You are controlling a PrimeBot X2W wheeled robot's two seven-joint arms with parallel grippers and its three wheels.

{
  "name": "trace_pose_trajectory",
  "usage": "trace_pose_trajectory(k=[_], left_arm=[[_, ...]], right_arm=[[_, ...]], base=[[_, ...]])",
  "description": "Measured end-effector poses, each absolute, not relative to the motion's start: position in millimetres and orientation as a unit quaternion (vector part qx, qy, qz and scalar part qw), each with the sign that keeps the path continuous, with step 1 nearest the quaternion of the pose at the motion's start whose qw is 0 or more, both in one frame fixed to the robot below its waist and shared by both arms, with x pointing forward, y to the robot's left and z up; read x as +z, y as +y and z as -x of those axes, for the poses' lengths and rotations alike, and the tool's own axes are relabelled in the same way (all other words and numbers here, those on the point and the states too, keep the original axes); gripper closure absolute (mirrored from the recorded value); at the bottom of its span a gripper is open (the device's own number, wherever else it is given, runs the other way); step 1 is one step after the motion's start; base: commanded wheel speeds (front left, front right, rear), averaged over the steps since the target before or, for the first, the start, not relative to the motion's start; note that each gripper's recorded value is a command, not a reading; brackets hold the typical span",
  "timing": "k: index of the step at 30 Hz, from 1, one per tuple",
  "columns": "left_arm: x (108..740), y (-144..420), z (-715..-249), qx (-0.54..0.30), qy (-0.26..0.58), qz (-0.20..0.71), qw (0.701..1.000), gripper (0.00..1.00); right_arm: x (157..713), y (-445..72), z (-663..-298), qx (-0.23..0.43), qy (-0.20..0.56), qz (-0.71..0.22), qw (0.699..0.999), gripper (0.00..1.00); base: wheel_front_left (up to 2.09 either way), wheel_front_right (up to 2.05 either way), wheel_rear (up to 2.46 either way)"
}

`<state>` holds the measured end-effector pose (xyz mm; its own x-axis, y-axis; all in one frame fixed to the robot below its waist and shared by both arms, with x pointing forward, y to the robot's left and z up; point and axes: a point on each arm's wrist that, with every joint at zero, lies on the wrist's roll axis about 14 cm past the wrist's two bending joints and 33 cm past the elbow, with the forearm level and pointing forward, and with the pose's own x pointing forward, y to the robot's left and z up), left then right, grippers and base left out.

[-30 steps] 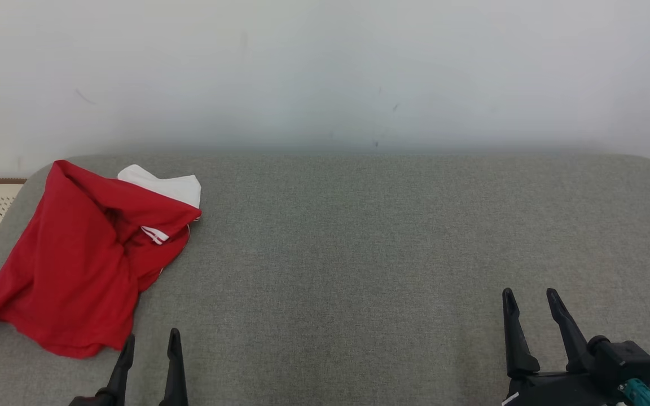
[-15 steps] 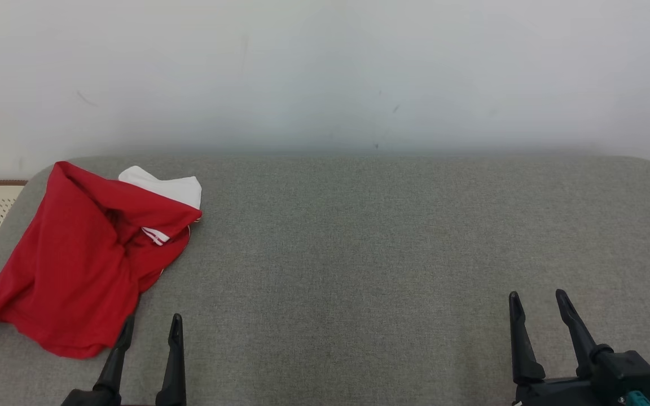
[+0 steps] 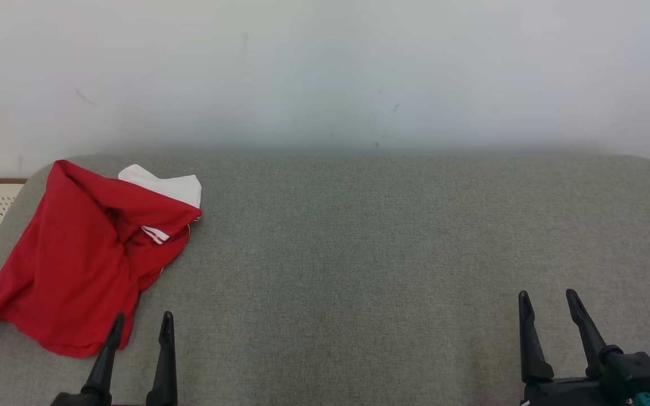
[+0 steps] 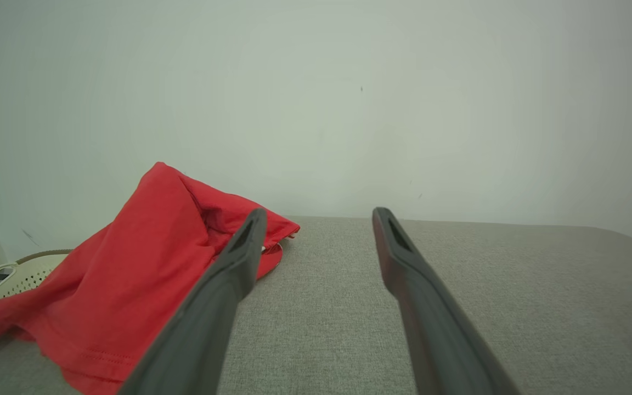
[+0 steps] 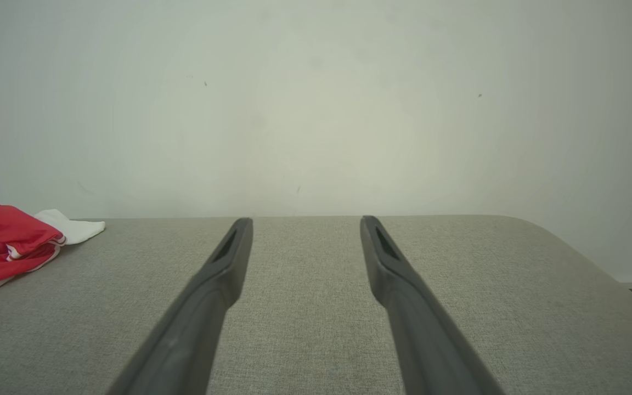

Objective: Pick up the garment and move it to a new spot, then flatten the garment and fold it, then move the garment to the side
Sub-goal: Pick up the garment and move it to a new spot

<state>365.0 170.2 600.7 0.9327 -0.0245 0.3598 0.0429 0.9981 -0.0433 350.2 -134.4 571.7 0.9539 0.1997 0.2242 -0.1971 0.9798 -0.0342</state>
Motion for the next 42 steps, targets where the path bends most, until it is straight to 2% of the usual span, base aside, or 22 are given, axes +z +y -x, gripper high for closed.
trace_pose_trajectory(k=[27,42], left_arm=[[594,177,-362,-0.005,-0.174,0.042,0.984,0.0],[589,236,-333,0.091,-0.168,0.022,0.981,0.0]], right_arm=[[568,-140,-352,0.094,-0.108,-0.012,0.99,0.0],[561,-95,-365,0.161,-0.098,-0.031,0.982,0.0]], base=[[0.0,0.0,0.0],[0.0,0.0,0.0]])
